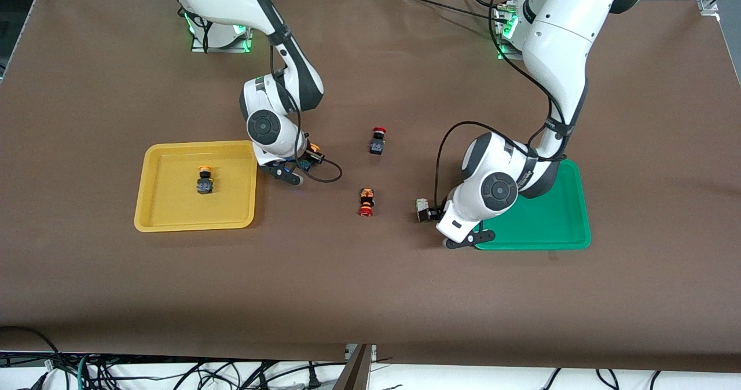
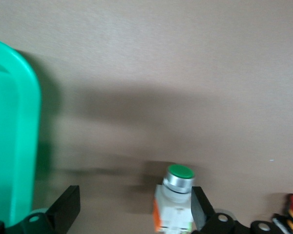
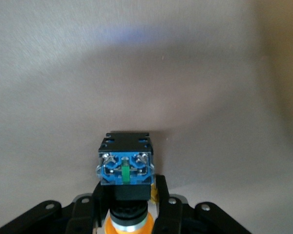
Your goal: Place green and yellow buttons in trays
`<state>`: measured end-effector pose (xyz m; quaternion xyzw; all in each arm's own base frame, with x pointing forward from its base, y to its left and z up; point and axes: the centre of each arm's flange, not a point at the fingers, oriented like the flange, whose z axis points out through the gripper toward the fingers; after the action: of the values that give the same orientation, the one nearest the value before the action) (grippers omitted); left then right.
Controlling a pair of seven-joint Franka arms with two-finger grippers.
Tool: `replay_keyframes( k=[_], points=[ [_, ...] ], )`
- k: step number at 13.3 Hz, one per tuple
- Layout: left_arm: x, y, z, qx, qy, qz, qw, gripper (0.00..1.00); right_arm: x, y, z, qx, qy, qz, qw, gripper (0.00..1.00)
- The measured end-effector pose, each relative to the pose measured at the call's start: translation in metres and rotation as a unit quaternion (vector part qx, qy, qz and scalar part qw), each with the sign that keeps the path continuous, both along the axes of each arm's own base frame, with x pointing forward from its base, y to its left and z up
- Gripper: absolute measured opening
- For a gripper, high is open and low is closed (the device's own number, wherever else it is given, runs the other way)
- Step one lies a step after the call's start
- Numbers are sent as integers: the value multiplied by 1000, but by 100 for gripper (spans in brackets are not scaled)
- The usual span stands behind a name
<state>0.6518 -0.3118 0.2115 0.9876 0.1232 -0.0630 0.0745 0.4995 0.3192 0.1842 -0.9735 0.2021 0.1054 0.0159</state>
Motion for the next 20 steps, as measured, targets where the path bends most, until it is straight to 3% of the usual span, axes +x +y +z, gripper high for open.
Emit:
replay_keyframes(
  k=[3,6,7,9,12,13,15,18,20],
  points=[
    [-7,-26,4,-1,-3,3,1000,100,41,-72,52,2,37,61,997,41],
    [-23,-50,-12,26,-6,-30,999,96,70,-171,80,16,38,113,993,41],
    [-25,-52,-18,37,-8,-39,999,88,67,-183,68,12,30,116,993,41],
    [-28,-55,-22,42,-8,-45,998,61,54,-191,31,-6,0,133,991,46],
    [-22,-49,-19,47,-12,-45,998,33,48,-188,18,-10,5,153,988,79],
    [-17,-41,-14,52,-11,-55,997,34,54,-182,32,-1,14,150,989,90],
    [-2,-6,10,59,10,-96,994,34,72,-166,81,15,20,123,992,94],
    [27,89,57,46,30,-161,985,34,89,-144,158,30,-5,105,994,98],
    [36,146,73,34,38,-196,979,34,84,-138,208,26,-29,119,992,99]
  ],
)
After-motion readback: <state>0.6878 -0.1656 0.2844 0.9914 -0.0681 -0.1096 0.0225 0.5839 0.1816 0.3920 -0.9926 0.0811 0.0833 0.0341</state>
